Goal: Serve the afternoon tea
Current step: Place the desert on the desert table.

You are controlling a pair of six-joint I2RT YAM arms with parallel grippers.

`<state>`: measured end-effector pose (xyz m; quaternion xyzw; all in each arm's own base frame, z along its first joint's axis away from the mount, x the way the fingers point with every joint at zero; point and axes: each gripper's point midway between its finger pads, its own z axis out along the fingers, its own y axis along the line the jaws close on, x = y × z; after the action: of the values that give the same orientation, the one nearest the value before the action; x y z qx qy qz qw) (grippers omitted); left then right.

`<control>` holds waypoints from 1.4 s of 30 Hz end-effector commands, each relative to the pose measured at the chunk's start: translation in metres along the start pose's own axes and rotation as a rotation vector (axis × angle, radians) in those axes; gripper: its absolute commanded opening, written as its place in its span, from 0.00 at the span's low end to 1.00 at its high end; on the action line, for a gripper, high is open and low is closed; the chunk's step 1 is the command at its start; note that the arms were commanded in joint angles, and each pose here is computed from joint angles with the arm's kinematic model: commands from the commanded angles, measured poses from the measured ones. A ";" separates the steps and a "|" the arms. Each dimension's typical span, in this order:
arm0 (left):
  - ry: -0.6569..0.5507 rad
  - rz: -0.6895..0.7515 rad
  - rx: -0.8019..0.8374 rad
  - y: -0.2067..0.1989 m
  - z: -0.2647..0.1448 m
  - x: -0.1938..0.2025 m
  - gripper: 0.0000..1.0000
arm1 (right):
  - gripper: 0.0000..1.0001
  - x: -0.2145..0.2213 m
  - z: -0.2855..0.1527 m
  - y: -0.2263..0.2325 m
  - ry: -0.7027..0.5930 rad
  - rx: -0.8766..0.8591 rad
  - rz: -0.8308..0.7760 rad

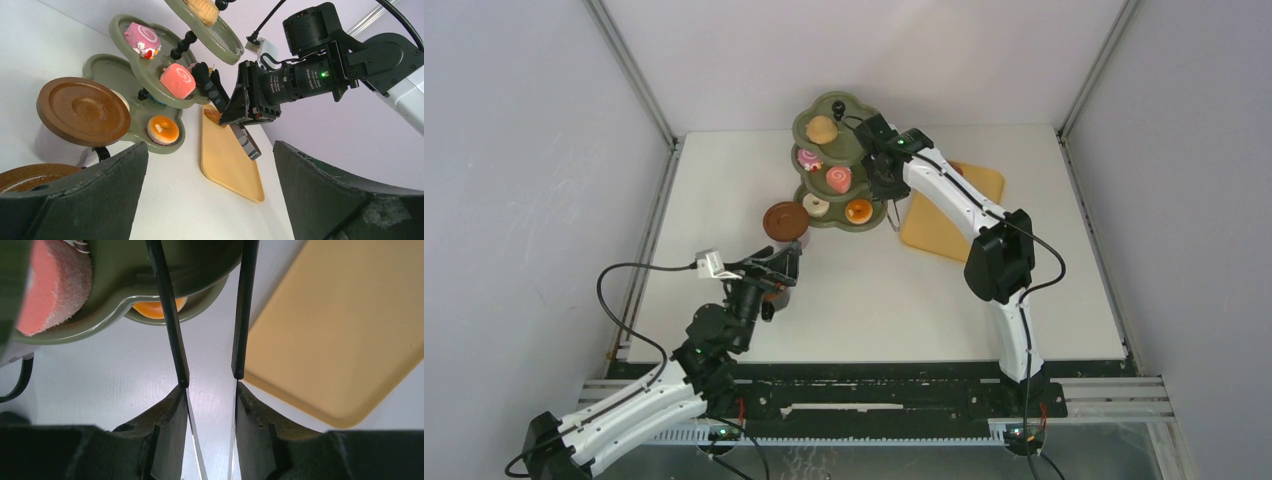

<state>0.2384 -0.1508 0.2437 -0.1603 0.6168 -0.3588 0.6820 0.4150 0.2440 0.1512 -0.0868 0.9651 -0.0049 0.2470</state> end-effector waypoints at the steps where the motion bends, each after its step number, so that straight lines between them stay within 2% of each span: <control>1: -0.048 -0.036 0.052 -0.024 0.005 -0.024 1.00 | 0.45 -0.016 -0.021 -0.001 -0.074 -0.025 0.017; 12: -0.047 -0.040 0.058 -0.026 0.005 -0.025 1.00 | 0.47 -0.017 -0.028 0.000 -0.089 -0.034 0.018; 30: -0.044 -0.048 0.064 -0.028 0.005 -0.025 1.00 | 0.46 -0.014 -0.050 0.000 -0.128 -0.041 0.012; 42: -0.043 -0.049 0.061 -0.028 0.004 -0.026 1.00 | 0.46 0.018 -0.067 -0.008 -0.137 -0.046 0.024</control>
<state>0.2374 -0.1541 0.2436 -0.1532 0.6184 -0.3639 0.6795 0.3726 0.2302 0.1682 -0.0973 0.9614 0.0004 0.2574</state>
